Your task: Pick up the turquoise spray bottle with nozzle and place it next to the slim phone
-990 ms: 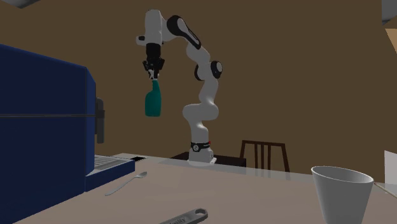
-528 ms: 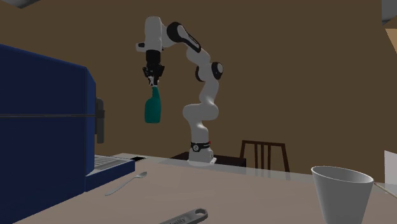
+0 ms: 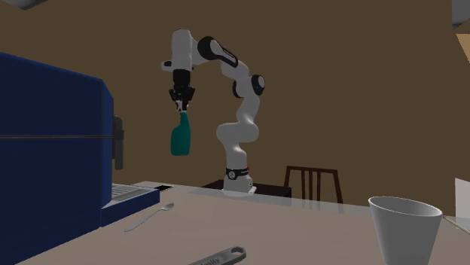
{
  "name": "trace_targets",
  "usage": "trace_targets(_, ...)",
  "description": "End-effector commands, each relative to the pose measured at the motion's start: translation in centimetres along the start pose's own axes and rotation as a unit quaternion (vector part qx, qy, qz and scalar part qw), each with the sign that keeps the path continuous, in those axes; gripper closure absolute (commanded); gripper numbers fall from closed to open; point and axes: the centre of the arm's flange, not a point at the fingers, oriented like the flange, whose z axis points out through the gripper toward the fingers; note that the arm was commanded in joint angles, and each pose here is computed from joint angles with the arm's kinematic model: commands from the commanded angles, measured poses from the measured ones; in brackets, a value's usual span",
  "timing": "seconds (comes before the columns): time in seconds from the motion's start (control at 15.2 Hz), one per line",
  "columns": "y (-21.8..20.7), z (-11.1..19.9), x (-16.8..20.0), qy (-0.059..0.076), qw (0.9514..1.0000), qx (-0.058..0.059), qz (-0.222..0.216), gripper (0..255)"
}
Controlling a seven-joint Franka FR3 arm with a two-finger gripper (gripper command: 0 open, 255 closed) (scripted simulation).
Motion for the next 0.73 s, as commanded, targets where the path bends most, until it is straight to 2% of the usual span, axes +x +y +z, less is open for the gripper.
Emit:
trace_targets(0.0, 0.0, 1.0, 0.1, 0.000, 1.0000, 0.000, 0.000, 255)
trace_targets(0.66, -0.1, 6.2, 0.2, 0.000, 1.0000, 0.000, 0.000, 255)
